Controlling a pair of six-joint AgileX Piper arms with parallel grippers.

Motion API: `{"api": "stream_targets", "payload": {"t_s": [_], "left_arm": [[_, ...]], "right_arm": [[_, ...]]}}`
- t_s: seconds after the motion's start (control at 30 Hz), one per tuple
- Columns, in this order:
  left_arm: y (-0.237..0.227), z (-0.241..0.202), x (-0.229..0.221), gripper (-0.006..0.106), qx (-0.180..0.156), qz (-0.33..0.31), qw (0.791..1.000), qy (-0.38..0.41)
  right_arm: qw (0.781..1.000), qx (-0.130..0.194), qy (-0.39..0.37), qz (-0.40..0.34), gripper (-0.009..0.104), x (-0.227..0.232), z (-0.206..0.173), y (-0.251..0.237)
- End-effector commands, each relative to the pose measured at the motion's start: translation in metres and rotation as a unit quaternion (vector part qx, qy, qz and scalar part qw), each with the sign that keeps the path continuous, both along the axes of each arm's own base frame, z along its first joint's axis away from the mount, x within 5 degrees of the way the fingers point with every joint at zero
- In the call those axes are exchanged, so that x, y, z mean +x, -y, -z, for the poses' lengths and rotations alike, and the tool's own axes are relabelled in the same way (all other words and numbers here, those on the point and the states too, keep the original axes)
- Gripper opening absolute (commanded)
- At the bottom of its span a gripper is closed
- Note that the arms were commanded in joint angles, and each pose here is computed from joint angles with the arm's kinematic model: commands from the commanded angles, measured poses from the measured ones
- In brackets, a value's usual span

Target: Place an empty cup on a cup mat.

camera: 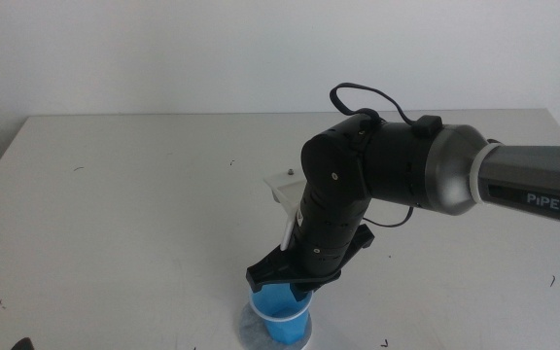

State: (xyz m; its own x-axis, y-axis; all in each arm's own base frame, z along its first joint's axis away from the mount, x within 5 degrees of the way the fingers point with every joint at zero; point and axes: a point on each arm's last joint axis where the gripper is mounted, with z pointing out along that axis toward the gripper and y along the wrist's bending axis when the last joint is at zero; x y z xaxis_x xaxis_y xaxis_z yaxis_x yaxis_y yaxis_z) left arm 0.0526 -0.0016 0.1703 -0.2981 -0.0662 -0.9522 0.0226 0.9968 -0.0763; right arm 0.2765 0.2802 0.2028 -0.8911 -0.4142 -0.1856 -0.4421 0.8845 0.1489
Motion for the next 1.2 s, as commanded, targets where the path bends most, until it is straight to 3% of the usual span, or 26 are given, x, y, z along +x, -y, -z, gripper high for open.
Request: {"api": "stream_targets", "payload": {"t_s": [0.0, 0.43, 0.57, 0.8, 0.97, 1.17], "left_arm": [[0.000, -0.008, 0.001, 0.105, -0.008, 0.000, 0.999, 0.042], [0.000, -0.008, 0.001, 0.105, -0.008, 0.000, 0.999, 0.042], [0.000, -0.008, 0.001, 0.105, -0.008, 0.000, 0.999, 0.042], [0.000, -0.008, 0.001, 0.105, -0.008, 0.000, 0.999, 0.042], [0.000, -0.008, 0.001, 0.105, -0.008, 0.000, 0.999, 0.042], [0.000, -0.008, 0.001, 0.105, -0.008, 0.000, 0.999, 0.042]], "right_arm": [[0.999, 0.033, 0.037, -0.007, -0.001, 0.001, -0.024, -0.003], [0.999, 0.036, 0.032, -0.016, 0.002, -0.001, -0.024, -0.003], [0.999, 0.041, 0.029, -0.021, 0.013, -0.001, -0.024, -0.004], [0.998, 0.043, 0.034, -0.021, 0.044, -0.002, -0.028, -0.003], [0.995, 0.065, 0.079, -0.017, 0.058, -0.005, -0.061, 0.007], [0.981, 0.113, 0.158, 0.023, 0.060, -0.003, -0.124, 0.050]]}}
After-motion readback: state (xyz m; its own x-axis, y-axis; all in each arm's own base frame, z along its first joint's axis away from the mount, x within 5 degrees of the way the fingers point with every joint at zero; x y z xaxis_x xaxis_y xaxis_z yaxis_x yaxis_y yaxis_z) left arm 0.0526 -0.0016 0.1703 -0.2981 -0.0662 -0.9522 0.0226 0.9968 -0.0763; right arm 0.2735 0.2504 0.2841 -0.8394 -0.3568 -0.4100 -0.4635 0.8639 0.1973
